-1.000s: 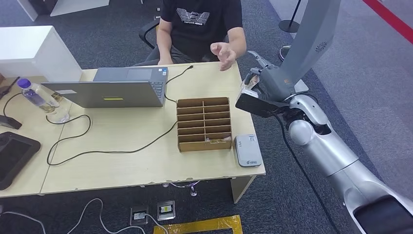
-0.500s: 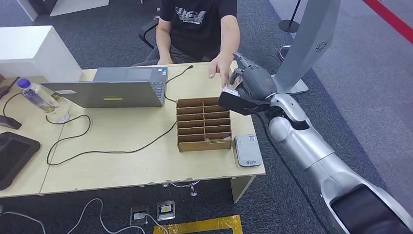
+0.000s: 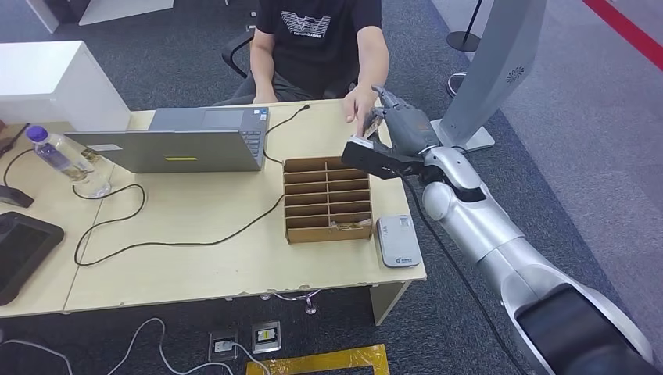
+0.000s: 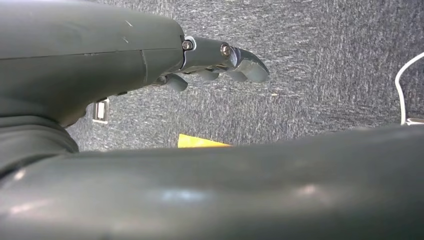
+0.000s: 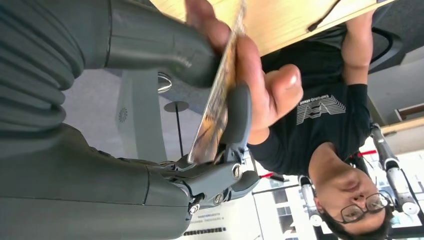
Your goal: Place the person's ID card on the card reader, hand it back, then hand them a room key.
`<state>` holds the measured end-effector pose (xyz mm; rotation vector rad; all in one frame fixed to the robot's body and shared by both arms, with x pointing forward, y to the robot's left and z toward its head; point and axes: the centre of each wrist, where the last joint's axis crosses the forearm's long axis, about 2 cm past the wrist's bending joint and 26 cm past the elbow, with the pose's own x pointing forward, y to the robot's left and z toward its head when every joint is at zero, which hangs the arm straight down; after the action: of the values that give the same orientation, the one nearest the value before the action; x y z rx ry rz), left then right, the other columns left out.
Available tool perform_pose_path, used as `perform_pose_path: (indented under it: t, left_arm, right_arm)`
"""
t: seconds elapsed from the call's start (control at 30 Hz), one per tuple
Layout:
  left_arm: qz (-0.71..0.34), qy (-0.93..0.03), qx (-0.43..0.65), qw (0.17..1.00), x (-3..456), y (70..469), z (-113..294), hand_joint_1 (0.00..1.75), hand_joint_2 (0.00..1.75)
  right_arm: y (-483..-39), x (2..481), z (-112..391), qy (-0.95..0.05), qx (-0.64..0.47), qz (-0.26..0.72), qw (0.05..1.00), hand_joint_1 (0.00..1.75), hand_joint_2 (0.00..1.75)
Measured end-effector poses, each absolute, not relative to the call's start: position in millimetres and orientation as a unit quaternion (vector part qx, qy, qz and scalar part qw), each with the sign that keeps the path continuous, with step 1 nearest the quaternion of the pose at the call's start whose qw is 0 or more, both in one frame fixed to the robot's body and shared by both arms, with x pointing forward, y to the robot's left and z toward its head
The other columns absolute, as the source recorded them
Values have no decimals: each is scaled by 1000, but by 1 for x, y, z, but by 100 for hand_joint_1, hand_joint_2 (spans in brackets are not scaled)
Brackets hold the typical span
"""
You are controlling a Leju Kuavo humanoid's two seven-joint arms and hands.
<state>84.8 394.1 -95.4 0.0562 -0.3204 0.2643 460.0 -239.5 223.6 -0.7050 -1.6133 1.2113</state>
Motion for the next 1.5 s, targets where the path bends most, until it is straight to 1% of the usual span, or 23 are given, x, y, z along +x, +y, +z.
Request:
perform_pose_path:
  t: [0.13,0.27,0.47,0.6,0.8,1.0,1.13,1.3,1.5]
  left_arm:
    - [131,-159,25,978,85,393,-96,0,0]
    - [131,-158,24,978,85,393,-96,0,0]
    - [131,-157,26,979,84,392,-96,0,0]
    - [138,-155,31,978,84,392,-96,0,0]
    - [150,-141,39,978,81,390,-97,0,0]
    - [163,-138,42,976,80,389,-98,0,0]
    - [167,-137,45,975,80,387,-98,0,0]
    - [170,-137,46,975,80,385,-98,0,0]
    - [171,-137,49,974,81,385,-98,0,0]
  right_arm:
    - [-239,460,222,-655,-299,498,483,0,175]
    - [-240,460,220,-650,-306,499,485,0,0]
    - [-240,460,217,-645,-309,496,493,0,0]
    - [-246,454,208,-646,-314,473,511,0,0]
    - [-273,422,191,-641,-329,438,538,0,0]
    - [-302,378,181,-616,-356,443,546,0,0]
    - [-311,352,182,-618,-372,450,527,0,175]
    - [-313,331,185,-624,-380,449,514,0,175]
    - [-307,305,172,-625,-381,444,517,0,175]
